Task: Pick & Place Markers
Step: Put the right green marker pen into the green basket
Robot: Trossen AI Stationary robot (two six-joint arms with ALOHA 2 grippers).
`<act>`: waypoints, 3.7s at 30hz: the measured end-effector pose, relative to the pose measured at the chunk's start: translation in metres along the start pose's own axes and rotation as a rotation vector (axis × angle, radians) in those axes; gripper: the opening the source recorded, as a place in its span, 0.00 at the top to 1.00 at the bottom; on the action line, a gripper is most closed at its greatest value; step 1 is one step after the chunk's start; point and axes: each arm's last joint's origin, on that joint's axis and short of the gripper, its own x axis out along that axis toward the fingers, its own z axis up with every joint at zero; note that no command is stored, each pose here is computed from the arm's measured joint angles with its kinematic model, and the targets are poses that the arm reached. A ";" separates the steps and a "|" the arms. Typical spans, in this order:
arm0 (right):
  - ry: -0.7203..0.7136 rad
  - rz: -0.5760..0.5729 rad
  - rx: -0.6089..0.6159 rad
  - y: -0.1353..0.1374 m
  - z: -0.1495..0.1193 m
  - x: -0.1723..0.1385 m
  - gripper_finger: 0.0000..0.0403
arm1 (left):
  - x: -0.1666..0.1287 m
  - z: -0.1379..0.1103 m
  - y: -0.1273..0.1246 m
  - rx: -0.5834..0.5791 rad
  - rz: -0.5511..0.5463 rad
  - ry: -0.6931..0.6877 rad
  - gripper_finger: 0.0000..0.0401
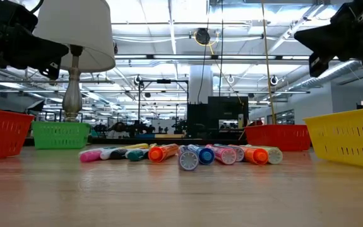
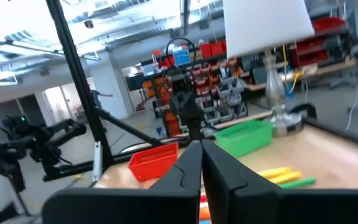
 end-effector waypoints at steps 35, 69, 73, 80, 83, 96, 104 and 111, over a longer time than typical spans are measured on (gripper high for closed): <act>0.835 -0.474 -0.016 0.032 -0.002 0.173 0.45 | 0.000 0.000 0.000 0.000 -0.001 -0.004 0.92; 1.210 -0.836 0.166 -0.045 -0.049 0.158 0.48 | 0.000 0.001 0.000 0.000 -0.001 -0.007 0.92; 1.208 -0.827 0.154 -0.046 -0.052 0.156 0.48 | 0.000 0.001 0.000 0.001 -0.001 -0.007 0.92; 1.205 -0.829 0.161 -0.049 -0.064 0.145 0.48 | 0.000 0.001 0.000 0.001 0.000 -0.007 0.92; 1.191 -0.835 0.172 -0.050 -0.067 0.141 0.48 | 0.000 0.001 0.000 0.000 0.000 -0.007 0.92; 1.098 -0.883 0.179 -0.053 -0.069 0.143 0.48 | 0.000 0.001 0.000 0.001 0.000 -0.007 0.92; 1.017 -0.891 0.168 -0.058 -0.067 0.148 0.48 | 0.000 0.001 0.000 0.000 0.000 -0.007 0.92; 1.056 -0.930 0.175 -0.068 -0.079 0.148 0.48 | 0.000 0.001 0.000 0.001 0.000 -0.007 0.92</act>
